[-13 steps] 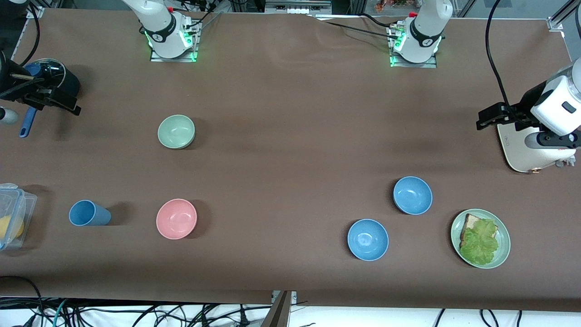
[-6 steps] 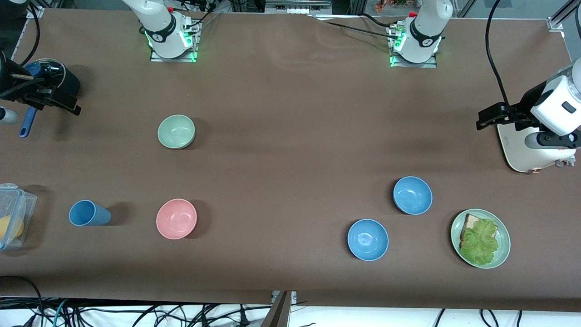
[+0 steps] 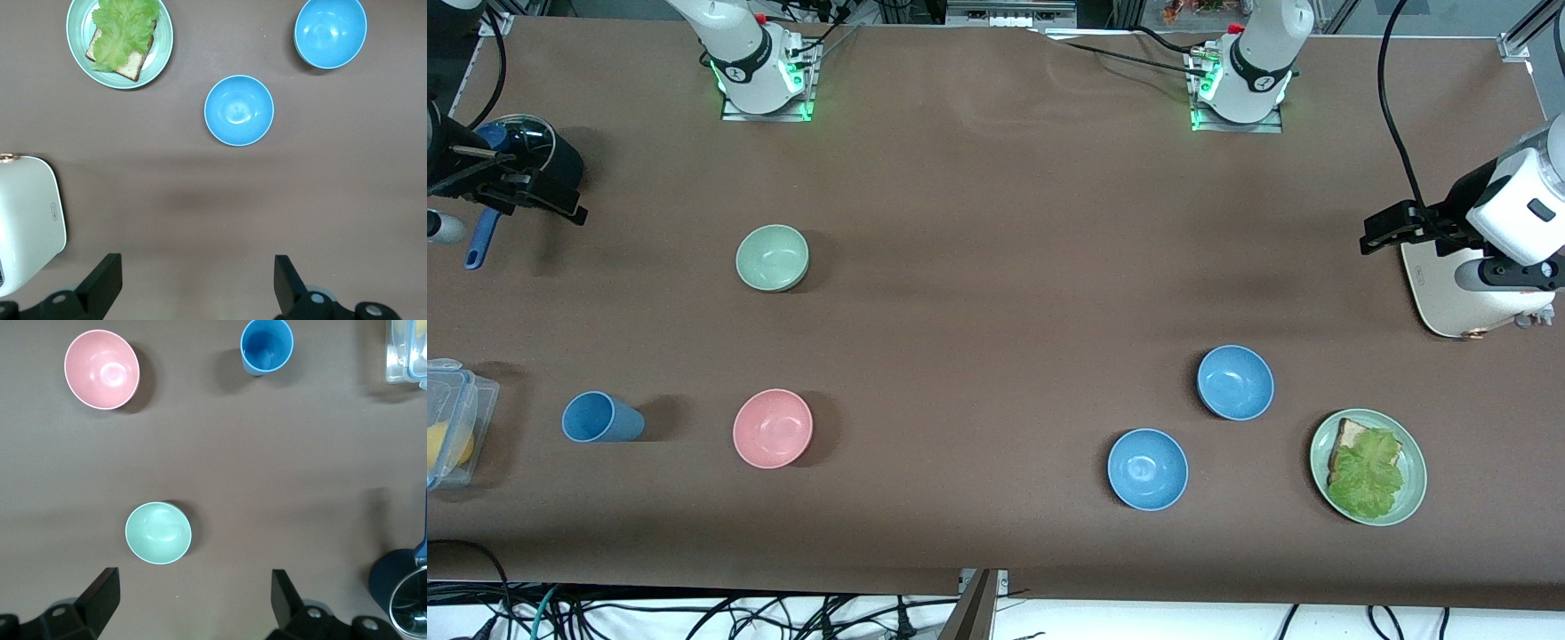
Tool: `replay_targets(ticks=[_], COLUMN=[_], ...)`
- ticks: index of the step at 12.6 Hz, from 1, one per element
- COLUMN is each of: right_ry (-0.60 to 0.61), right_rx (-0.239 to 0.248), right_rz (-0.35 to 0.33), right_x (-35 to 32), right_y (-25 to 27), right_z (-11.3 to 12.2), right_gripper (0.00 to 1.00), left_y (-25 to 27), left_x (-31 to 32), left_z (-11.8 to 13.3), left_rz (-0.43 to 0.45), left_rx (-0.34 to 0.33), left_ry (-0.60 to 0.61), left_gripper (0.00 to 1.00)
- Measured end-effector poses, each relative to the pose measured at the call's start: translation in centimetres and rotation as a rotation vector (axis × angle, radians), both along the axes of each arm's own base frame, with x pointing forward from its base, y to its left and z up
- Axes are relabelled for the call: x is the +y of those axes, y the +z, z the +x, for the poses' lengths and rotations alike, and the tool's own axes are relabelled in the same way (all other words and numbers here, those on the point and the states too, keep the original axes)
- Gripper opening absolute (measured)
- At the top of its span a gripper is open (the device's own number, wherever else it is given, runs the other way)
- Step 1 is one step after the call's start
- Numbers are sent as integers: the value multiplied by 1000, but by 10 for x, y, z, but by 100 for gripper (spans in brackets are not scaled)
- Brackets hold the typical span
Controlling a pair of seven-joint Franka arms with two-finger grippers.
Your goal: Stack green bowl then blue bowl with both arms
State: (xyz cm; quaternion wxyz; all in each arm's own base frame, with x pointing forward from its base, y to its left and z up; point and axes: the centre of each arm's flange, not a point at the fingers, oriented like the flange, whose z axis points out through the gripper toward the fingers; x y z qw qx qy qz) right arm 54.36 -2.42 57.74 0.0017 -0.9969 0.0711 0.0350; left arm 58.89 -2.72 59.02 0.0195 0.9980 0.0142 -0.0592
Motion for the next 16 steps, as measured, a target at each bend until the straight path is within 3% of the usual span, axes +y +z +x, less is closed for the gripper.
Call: replay_targets(ticks=[4, 7, 8, 11, 16], right_ry=[2, 19, 30, 50, 58], right_rx=[75, 206, 221, 156, 50], right_rz=[15, 33, 35, 31, 23], right_x=[3, 11, 17, 31, 40], right_y=[-19, -83, -110, -197, -304], right_z=[-2, 5, 9, 2, -58], right_gripper=[100, 100, 100, 100, 100], left_y=[-3, -3, -3, -3, -3], left_x=[0, 0, 0, 0, -1], left_z=[1, 1, 1, 1, 1], left_rz=[0, 0, 0, 0, 0], left_rx=[5, 5, 5, 5, 5], left_ry=[0, 0, 0, 0, -2], left_gripper=[100, 100, 100, 100, 100])
